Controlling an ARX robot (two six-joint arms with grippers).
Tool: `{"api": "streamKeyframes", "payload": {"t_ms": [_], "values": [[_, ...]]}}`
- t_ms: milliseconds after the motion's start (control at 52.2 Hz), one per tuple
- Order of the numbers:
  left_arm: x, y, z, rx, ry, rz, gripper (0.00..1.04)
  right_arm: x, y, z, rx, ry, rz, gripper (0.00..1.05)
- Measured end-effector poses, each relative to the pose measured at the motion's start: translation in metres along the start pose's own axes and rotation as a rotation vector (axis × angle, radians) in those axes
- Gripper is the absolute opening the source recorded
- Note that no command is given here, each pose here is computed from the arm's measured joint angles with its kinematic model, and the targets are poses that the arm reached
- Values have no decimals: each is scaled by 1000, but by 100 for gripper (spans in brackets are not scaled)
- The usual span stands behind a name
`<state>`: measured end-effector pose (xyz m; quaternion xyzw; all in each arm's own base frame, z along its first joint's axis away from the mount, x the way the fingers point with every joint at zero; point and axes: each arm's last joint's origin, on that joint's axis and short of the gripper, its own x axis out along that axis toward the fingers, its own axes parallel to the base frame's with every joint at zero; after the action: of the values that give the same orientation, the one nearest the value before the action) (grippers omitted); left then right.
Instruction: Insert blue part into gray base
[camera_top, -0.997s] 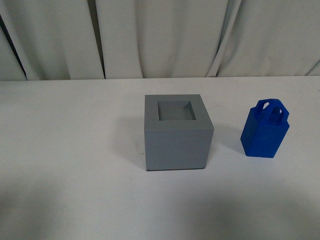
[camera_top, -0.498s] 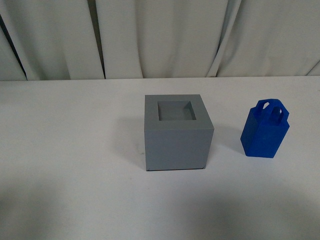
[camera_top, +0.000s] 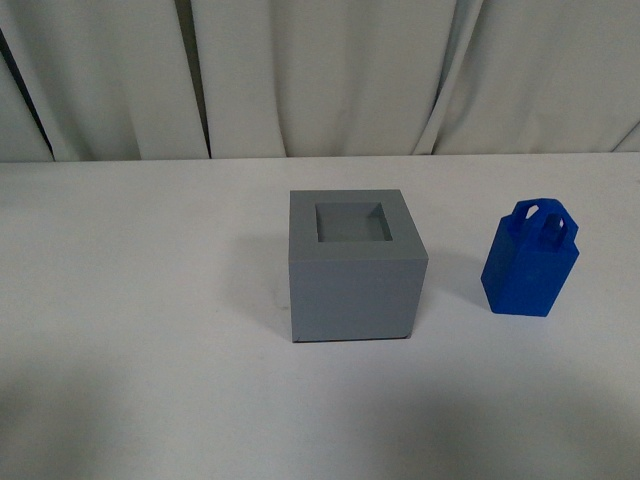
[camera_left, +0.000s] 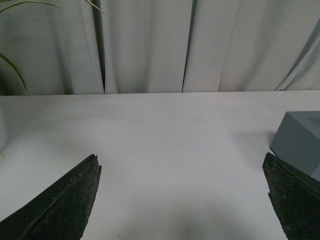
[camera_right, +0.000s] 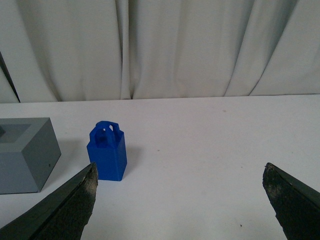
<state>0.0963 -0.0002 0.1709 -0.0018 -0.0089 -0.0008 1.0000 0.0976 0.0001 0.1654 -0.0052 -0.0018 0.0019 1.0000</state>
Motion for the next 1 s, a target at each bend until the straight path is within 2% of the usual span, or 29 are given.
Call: {"api": "streamKeyframes", "payload": {"t_ms": [326,345,364,422,460,556,613,767,997], "values": [[0,0,0,0,0,0,99,0,0,0,0,0,0,97],[0,0,0,0,0,0,99,0,0,0,-3,4,18,97],[0,0,0,0,0,0,99,1,0,0,-13,29,111,97],[0,0,0,0,0,0,99,3,-1,-2,-22,79,254,97],[0,0,0,0,0,-3,99,6,-3,-3,-4,120,390,97],[0,0,0,0,0,2,99,11,-1,-6,28,158,590,97],[0,0,0,0,0,1,99,16,0,-1,35,160,636,97],[0,0,0,0,0,0,99,41,-1,20,9,156,618,97],[0,0,0,0,0,0,99,97,10,41,-15,292,684,97]]}}
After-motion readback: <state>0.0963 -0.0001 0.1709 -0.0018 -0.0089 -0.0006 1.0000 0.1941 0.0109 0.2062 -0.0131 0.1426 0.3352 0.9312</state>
